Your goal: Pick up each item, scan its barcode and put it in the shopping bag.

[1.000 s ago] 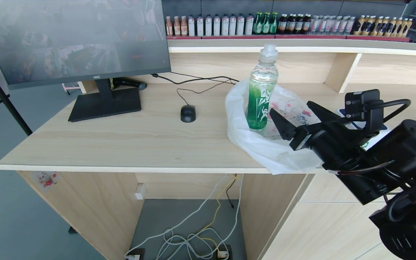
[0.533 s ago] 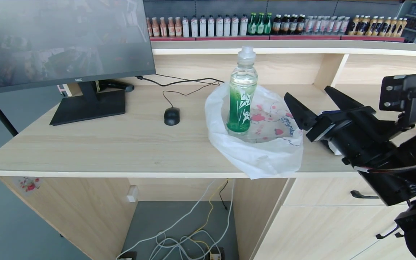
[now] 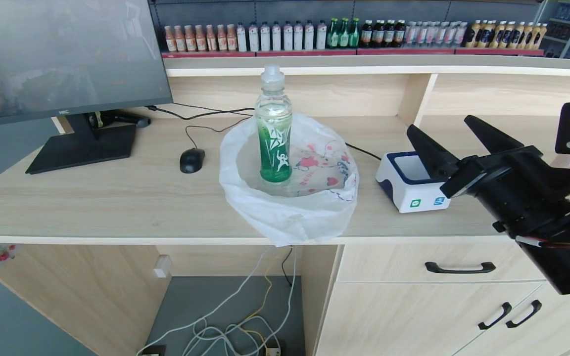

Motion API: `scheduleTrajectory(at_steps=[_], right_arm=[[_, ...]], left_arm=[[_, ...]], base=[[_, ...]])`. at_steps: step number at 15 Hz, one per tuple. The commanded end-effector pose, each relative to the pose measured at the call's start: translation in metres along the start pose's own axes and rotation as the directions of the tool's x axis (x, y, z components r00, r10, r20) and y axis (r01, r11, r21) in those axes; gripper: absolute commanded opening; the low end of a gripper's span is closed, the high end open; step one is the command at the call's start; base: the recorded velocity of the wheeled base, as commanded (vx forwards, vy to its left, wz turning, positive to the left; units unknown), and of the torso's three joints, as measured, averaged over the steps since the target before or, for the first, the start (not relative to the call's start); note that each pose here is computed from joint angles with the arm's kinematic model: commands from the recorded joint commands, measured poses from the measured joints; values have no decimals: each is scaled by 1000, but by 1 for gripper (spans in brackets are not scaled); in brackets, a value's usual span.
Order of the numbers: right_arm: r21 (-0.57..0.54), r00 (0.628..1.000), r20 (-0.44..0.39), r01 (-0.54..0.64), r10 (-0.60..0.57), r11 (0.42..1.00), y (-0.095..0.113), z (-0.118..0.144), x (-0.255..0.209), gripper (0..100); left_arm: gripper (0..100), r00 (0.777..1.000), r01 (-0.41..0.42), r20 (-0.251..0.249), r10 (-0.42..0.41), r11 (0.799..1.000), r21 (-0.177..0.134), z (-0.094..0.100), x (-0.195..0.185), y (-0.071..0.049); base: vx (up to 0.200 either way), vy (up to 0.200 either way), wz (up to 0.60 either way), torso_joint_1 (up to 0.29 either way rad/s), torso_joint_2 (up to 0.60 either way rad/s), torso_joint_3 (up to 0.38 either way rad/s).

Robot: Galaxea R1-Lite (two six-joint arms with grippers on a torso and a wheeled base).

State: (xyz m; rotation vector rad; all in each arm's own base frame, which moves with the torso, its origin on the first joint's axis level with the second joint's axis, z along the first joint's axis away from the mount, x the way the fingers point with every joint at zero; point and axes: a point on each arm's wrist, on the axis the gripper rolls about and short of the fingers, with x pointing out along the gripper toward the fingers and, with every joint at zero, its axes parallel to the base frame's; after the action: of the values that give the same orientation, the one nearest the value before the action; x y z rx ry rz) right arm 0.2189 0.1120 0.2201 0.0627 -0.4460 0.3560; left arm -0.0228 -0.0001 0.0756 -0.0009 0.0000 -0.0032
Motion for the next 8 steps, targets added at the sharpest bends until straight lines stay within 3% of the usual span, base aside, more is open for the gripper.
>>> scheduleTrajectory(at_steps=[1,8], right_arm=[[-1,1000,1,1,-1,1000,-1,1,-2,100],[-15,1000,-2,13,-13,1000,-4,2,-6,100]], left_arm=[[100,1000,0,0,0,1000,-1,0,0,0],[100,1000,0,2,0,1000,-1,0,0,0]], base=[[0,-200,0,-2,-2,-7],[0,-200,0,-2,2,0]])
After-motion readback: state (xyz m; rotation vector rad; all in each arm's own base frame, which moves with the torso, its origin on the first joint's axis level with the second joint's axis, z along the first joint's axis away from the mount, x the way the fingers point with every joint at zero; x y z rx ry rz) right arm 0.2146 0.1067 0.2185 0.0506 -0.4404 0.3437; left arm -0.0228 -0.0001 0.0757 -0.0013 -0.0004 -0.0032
